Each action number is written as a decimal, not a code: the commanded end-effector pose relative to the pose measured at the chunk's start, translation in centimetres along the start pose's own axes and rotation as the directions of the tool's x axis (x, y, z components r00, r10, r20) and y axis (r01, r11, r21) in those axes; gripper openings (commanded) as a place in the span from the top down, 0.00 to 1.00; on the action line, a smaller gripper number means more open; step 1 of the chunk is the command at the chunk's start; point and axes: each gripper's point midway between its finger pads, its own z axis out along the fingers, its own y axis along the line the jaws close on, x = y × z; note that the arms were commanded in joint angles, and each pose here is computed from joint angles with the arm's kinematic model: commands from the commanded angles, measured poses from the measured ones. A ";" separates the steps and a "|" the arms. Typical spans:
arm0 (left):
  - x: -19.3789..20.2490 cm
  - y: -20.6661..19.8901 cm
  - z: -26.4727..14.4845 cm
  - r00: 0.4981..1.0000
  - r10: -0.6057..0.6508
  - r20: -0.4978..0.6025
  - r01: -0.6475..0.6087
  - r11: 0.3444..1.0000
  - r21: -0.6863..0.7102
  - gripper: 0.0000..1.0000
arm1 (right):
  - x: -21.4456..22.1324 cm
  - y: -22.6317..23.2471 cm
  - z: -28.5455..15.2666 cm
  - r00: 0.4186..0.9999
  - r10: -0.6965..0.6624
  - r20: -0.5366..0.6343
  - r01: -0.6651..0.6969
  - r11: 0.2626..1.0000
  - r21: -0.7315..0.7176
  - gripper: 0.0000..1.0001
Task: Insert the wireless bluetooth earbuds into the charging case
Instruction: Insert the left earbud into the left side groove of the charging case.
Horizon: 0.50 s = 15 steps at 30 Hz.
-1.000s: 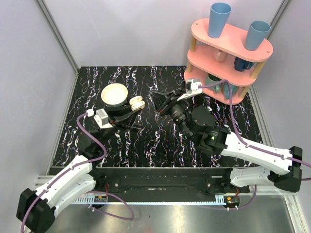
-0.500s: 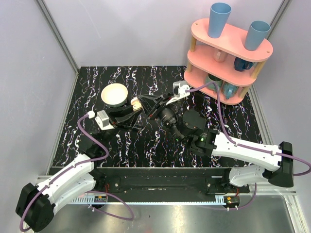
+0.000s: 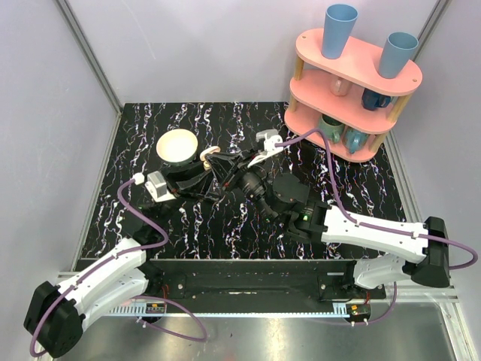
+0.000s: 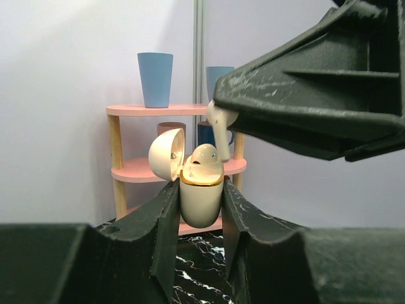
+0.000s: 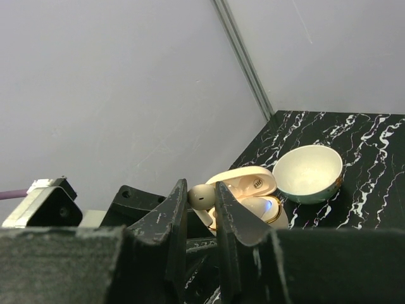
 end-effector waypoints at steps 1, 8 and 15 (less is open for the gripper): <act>-2.3 -0.3 0.4 0.996 0.028 0.088 -0.028 1.000 0.005 1.00 | -0.7 1.0 0.7 1.000 0.005 0.025 -0.004 1.000 -0.013 0.95; -2.9 -0.5 0.3 0.995 0.024 0.100 -0.025 1.000 0.008 1.00 | -0.5 0.5 0.9 0.999 -0.022 0.038 0.021 1.000 0.006 0.96; -3.0 -0.6 0.3 0.995 0.019 0.103 -0.021 1.000 0.012 1.00 | -0.6 0.4 1.0 0.998 -0.032 0.049 0.031 0.999 0.016 0.96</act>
